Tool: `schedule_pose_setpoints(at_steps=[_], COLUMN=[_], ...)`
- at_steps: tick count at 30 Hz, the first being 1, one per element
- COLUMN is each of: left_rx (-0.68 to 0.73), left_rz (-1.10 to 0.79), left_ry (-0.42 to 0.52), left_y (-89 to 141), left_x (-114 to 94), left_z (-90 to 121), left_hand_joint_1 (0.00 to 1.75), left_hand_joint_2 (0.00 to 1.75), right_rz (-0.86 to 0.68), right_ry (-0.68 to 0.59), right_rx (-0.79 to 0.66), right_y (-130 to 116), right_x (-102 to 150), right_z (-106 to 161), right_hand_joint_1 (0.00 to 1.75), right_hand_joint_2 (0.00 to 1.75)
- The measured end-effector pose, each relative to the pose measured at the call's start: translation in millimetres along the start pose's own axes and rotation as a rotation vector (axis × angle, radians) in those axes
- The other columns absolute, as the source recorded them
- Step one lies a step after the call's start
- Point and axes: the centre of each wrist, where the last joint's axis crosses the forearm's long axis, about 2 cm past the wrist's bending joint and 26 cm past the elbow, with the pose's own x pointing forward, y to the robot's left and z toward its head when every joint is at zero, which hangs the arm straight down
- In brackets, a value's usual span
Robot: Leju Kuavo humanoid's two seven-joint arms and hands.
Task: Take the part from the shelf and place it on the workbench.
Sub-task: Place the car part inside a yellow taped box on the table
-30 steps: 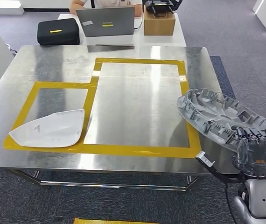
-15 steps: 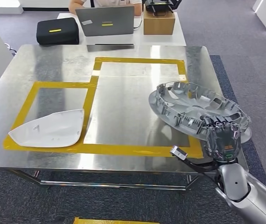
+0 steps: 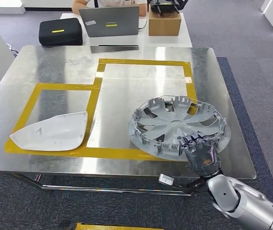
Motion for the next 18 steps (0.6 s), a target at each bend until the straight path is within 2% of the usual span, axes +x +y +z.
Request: schedule_pose_setpoints(at_steps=[10, 18], left_rx=[-0.001, 0.011], left_rz=[-0.015, -0.034], left_ry=[-0.004, -0.007], left_y=[0, 0], left_x=[0, -1], left_z=[0, 0], left_hand_joint_1=[0.0, 0.0], left_hand_joint_2=[0.0, 0.0], right_rz=[0.002, -0.011], right_ry=[-0.077, -0.052], right_rx=[0.057, 0.1], right_y=[8, 14], right_x=[0, -7], right_z=[14, 16], right_hand_joint_1=[1.75, 1.75], right_hand_joint_2=[1.75, 1.75])
